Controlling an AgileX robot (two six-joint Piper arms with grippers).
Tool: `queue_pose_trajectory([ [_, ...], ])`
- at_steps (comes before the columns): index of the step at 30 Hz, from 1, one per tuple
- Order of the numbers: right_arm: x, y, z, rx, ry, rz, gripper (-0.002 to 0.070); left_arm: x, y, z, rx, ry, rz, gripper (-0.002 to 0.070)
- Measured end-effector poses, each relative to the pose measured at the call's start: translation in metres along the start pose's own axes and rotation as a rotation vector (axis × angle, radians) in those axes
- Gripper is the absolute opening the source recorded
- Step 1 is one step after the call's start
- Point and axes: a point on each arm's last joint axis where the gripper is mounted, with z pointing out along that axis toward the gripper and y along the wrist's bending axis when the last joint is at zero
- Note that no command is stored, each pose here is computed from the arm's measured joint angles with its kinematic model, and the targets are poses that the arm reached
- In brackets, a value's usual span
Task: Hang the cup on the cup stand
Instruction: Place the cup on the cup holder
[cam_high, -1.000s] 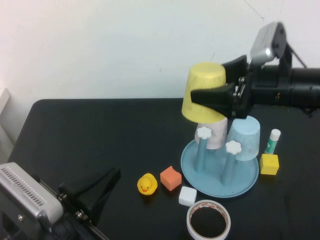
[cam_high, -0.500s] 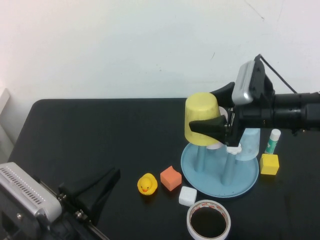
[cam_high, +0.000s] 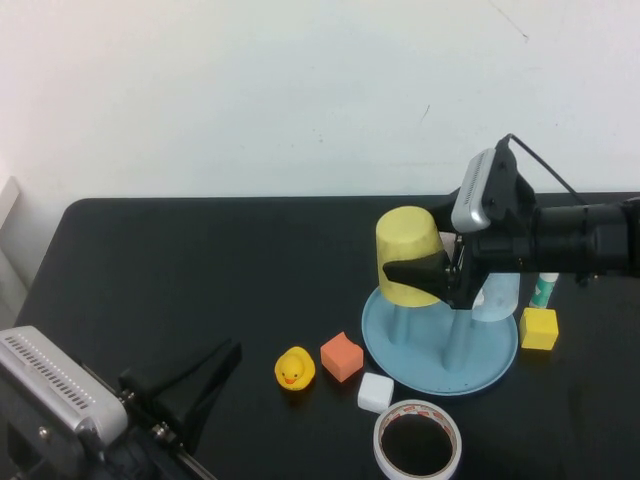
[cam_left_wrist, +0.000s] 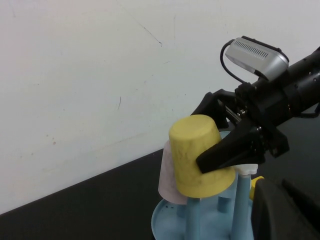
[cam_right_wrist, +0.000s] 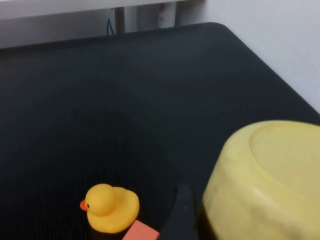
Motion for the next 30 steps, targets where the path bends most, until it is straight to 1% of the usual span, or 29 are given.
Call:
queue_pose_trajectory([
  [9, 0.003, -0.003, 0.000, 0.030, 0.025, 0.002, 0.0603, 0.000, 0.000, 0.000, 0.000, 0.000, 0.000, 0.0000],
  [13, 0.005, -0.005, 0.000, 0.060, 0.053, 0.029, 0.0665, 0.001, 0.000, 0.000, 0.000, 0.009, 0.000, 0.0000],
  [15, 0.006, -0.006, 0.000, 0.068, 0.058, 0.043, 0.0678, 0.002, 0.000, 0.000, -0.001, 0.022, 0.000, 0.0000],
  [24, 0.005, -0.006, -0.001, 0.058, 0.042, 0.124, 0.0683, 0.005, 0.000, 0.000, -0.002, 0.060, 0.000, 0.0000],
  [26, 0.003, -0.004, -0.001, 0.042, 0.026, 0.137, 0.0665, 0.004, 0.000, -0.002, -0.002, 0.054, 0.002, 0.0000],
  [27, 0.000, -0.004, -0.002, 0.040, 0.020, 0.143, 0.0638, 0.003, 0.000, -0.003, -0.001, 0.057, 0.001, 0.0000],
  [29, -0.009, -0.003, -0.006, 0.045, 0.002, 0.147, 0.0548, 0.001, 0.000, -0.008, -0.001, 0.074, 0.001, 0.0000],
  [30, -0.016, -0.003, -0.011, 0.051, -0.008, 0.142, 0.0478, 0.000, 0.000, -0.012, -0.001, 0.085, 0.000, 0.0000],
])
